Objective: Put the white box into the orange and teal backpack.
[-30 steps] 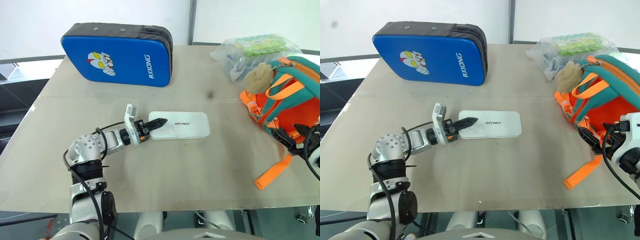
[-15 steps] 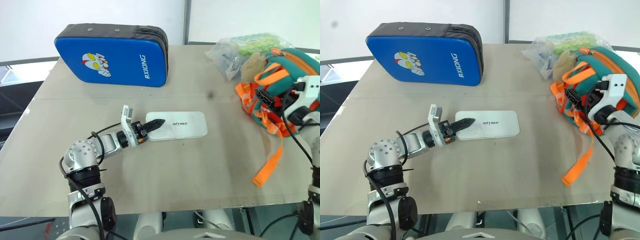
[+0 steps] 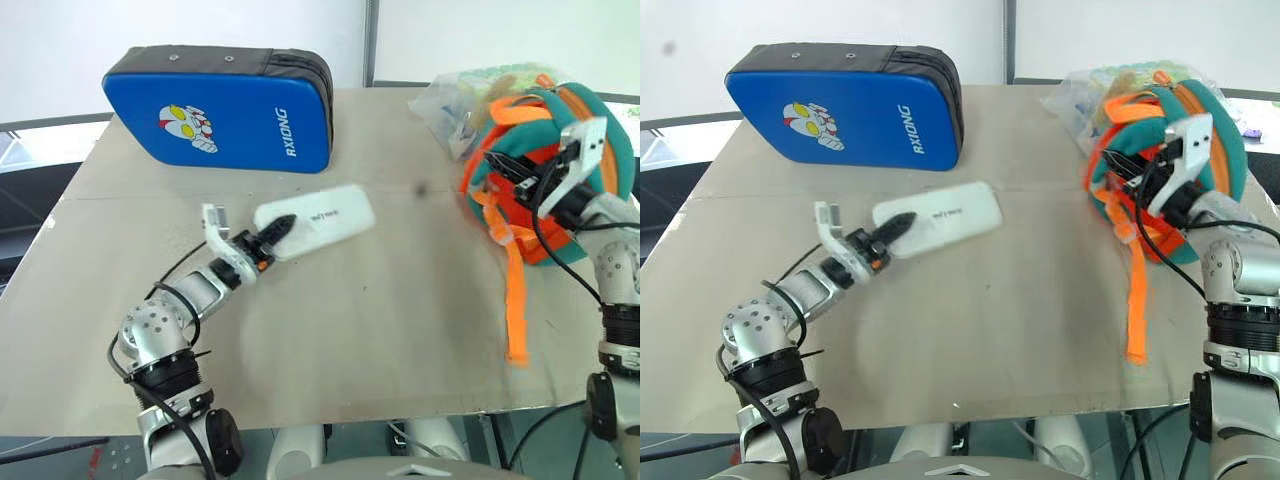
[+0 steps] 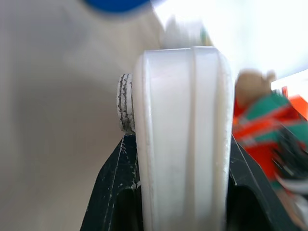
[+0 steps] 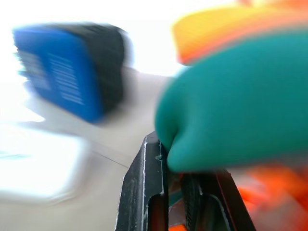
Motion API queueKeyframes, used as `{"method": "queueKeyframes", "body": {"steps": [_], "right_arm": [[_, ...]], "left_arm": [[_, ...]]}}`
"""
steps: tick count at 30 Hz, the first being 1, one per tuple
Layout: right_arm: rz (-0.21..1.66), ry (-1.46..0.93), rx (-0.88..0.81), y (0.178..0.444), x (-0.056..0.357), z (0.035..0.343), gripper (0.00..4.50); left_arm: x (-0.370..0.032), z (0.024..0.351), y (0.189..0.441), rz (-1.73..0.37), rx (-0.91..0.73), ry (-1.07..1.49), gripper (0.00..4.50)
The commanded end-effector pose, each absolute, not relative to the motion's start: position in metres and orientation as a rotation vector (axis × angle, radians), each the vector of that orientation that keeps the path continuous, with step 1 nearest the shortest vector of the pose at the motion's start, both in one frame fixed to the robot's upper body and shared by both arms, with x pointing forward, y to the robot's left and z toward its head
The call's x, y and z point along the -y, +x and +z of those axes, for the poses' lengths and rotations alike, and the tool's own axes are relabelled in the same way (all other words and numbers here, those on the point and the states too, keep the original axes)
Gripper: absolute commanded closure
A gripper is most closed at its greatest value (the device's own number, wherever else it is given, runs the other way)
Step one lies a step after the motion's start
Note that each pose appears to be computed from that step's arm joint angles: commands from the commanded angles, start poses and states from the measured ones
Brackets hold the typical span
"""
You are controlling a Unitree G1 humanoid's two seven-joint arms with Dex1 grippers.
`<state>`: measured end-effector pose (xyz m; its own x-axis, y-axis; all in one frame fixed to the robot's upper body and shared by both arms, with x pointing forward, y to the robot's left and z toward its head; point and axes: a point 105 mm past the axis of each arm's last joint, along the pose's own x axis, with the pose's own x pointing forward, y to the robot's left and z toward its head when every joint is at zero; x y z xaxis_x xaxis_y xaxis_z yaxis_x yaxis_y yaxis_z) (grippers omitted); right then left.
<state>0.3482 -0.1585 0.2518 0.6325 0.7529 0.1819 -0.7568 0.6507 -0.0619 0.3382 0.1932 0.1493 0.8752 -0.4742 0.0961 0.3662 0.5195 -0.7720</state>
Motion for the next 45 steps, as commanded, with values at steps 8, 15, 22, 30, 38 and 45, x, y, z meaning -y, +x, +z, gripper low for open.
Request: {"method": "queueKeyframes", "body": {"steps": [8, 15, 22, 30, 38, 45], "right_arm": [[1.493, -0.005, 0.105, 0.246, 0.082, 0.259, 4.42], [1.530, -0.105, -0.037, 0.234, 0.085, 0.224, 4.42], [1.488, -0.124, -0.036, 0.239, 0.091, 0.221, 4.42], [1.444, -0.117, -0.023, 0.246, 0.096, 0.223, 4.42], [1.465, -0.052, 0.006, 0.242, 0.108, 0.241, 4.42], [1.470, -0.053, -0.030, 0.236, 0.130, 0.246, 4.42]], "left_arm": [[-0.218, 0.262, 0.312, -0.716, 0.260, -0.625, 3.47], [-0.192, 0.299, 0.286, -1.013, 0.279, -0.463, 3.47], [-0.180, 0.310, 0.264, -1.227, 0.228, -0.425, 3.47], [-0.190, 0.355, 0.264, -1.301, 0.326, -0.511, 3.47], [-0.192, 0.326, 0.263, -1.303, 0.191, -0.300, 3.47], [-0.208, 0.320, 0.278, -1.235, 0.203, -0.136, 3.47]]}}
